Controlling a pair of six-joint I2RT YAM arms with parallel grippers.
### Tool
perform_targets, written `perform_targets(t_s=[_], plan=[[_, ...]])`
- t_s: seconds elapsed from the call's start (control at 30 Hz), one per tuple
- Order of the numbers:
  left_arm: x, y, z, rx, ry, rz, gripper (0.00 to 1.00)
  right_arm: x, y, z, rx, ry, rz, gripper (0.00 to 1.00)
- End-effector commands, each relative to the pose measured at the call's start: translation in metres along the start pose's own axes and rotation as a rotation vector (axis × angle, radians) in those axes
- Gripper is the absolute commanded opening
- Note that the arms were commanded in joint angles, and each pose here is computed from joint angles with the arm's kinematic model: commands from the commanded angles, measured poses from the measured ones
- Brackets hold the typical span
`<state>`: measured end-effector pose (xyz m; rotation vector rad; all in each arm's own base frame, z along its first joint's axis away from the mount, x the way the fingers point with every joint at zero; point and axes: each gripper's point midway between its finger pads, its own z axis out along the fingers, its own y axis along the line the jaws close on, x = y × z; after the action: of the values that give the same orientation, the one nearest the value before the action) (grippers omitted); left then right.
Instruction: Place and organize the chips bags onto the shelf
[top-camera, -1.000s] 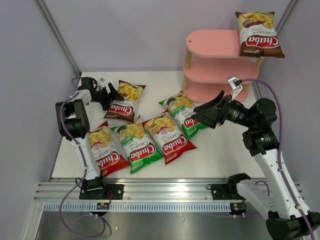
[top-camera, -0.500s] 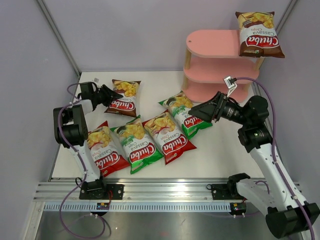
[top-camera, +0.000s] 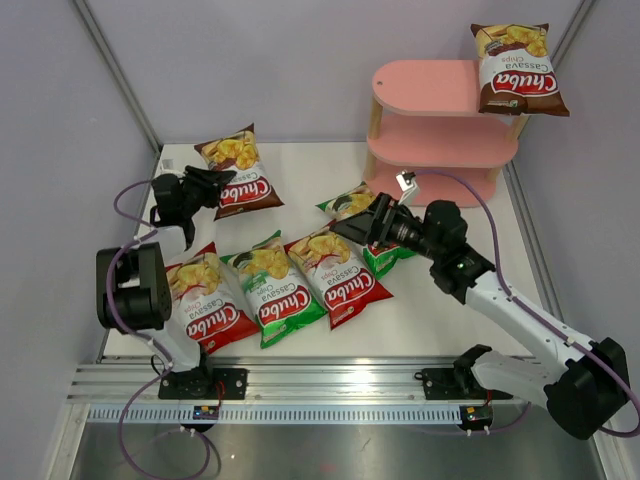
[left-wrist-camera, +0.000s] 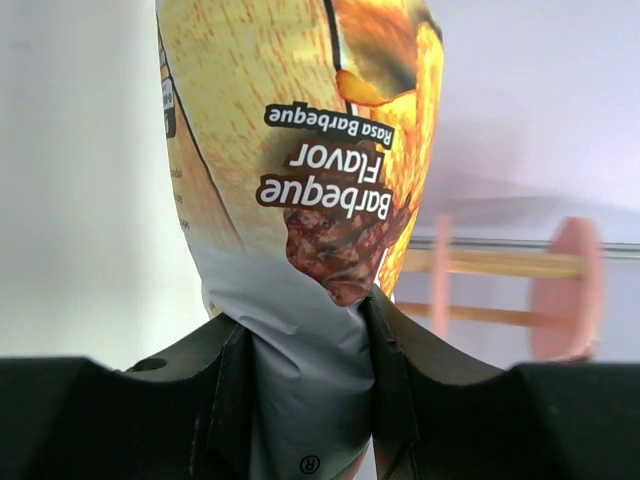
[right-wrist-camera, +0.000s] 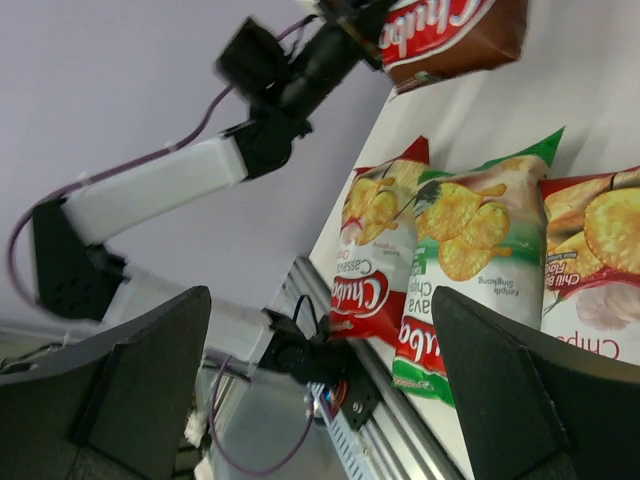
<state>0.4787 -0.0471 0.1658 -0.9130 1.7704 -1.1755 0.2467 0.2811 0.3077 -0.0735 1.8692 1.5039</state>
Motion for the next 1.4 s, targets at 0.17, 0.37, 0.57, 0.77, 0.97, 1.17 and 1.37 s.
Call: perform_targets(t_s=[0.17,0.37,0.57,0.77,0.97,1.17,1.37], plan=[[0.028,-0.180,-0.081,0.432,-0.265,-0.082,0.25,-0.012,0.014,0.040,-0.040,-0.354,-0.080,0.99],[0.064,-0.216,-0.121,0.486,-0.337,-0.180,0.25,-0.014,0.028,0.056,-0.086,-0.388,-0.228,0.99],[0.094,-0.240,-0.138,0.562,-0.226,-0.302,0.24,-0.024,0.056,0.047,-0.191,-0.440,-0.395,0.99],[0.122,-0.261,-0.158,0.635,-0.138,-0.350,0.22,-0.038,0.067,0.046,-0.191,-0.488,-0.454,0.99],[0.146,-0.266,-0.171,0.654,-0.072,-0.386,0.23,-0.054,0.086,0.049,-0.214,-0.520,-0.499,1.00],[0.175,-0.267,-0.179,0.682,0.021,-0.433,0.22,-0.067,0.092,0.051,-0.190,-0.553,-0.487,0.99],[0.209,-0.265,-0.184,0.668,0.109,-0.427,0.22,-0.082,0.083,0.046,-0.117,-0.599,-0.439,0.97]])
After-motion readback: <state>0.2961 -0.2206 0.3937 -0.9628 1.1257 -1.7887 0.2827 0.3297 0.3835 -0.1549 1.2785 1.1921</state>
